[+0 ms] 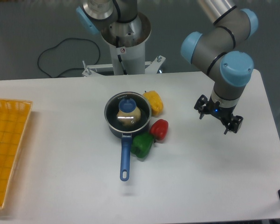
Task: Open the lid
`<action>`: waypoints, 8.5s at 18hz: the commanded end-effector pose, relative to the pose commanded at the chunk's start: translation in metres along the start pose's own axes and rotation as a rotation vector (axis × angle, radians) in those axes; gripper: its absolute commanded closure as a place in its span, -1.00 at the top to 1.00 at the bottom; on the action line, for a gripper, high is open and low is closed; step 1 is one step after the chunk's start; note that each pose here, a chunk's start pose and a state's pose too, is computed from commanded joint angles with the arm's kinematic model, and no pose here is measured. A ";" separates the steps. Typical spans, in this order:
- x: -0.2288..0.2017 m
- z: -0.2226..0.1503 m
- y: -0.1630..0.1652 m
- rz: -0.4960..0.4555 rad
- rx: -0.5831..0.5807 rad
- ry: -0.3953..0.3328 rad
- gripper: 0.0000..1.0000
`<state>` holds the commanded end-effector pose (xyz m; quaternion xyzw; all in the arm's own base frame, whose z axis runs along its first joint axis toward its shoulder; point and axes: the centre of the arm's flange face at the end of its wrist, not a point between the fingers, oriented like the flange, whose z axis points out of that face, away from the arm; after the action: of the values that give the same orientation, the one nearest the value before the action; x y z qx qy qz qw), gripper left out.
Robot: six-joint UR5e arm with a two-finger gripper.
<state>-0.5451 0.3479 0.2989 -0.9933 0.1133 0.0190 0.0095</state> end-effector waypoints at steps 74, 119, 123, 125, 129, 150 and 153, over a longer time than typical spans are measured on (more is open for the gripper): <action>0.259 -0.025 -0.228 -0.169 -0.034 -0.009 1.00; 0.249 0.009 -0.237 -0.172 -0.002 0.055 -0.27; 0.248 0.007 -0.237 -0.174 -0.001 0.054 -0.34; 0.248 0.005 -0.236 -0.175 0.003 0.052 -0.35; 0.247 0.001 -0.237 -0.177 0.014 0.054 -0.35; 0.186 -0.020 -0.168 -0.215 0.024 0.047 -0.39; 0.163 -0.021 -0.142 -0.226 0.026 0.042 -0.39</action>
<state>-0.3533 0.4489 0.3156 -0.9998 0.0010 -0.0044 0.0219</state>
